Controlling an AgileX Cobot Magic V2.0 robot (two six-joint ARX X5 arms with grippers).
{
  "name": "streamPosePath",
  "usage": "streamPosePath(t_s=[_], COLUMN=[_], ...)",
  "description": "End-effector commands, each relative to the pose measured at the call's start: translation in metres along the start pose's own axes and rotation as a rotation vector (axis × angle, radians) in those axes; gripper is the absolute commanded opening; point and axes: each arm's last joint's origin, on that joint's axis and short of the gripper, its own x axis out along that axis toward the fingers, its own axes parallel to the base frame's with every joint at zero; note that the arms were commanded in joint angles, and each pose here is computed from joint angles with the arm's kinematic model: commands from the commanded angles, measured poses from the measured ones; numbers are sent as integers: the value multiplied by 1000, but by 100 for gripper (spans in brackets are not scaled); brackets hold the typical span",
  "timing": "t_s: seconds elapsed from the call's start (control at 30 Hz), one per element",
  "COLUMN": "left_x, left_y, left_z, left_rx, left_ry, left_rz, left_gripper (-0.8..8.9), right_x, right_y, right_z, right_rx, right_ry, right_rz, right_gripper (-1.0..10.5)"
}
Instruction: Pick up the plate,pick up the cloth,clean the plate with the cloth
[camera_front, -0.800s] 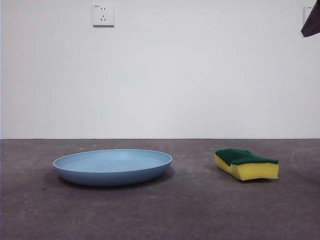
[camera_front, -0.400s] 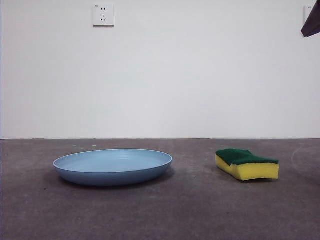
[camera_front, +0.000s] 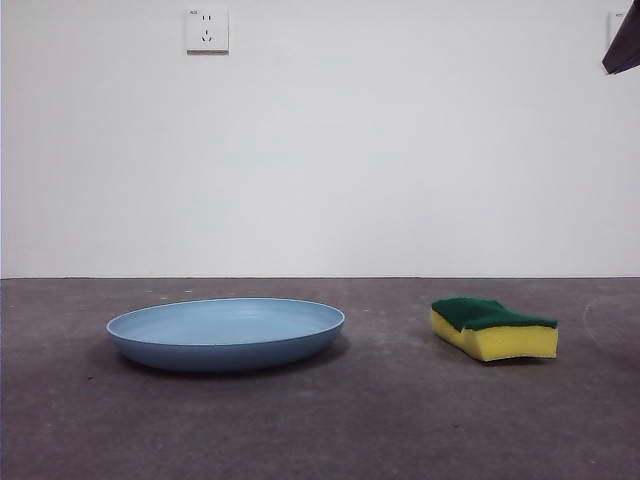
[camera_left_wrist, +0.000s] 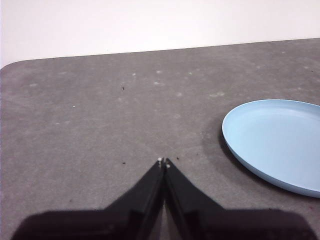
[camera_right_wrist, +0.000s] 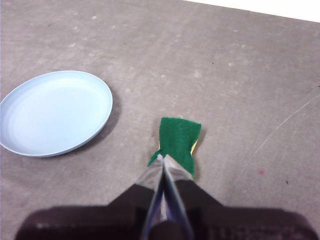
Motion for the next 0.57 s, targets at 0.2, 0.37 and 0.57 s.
streamPosePath(t_s=[0.2,0.37,0.57], left_x=[1,1,1], left_y=[0,0,0], left_z=[-4,-4,-4], left_rx=[-7,-7,-7], left_ry=[10,10,10], left_rz=[5,5,5], left_gripper=[-3,-3,-3], right_x=[-2,-17,-24], right_y=[-1,-22,-44], right_z=[-2,-2,-29], right_rx=[-21,-5,87], right_ry=[4,-83,-277], right_rz=[-3,-136,-214], right_gripper=[1,1,1])
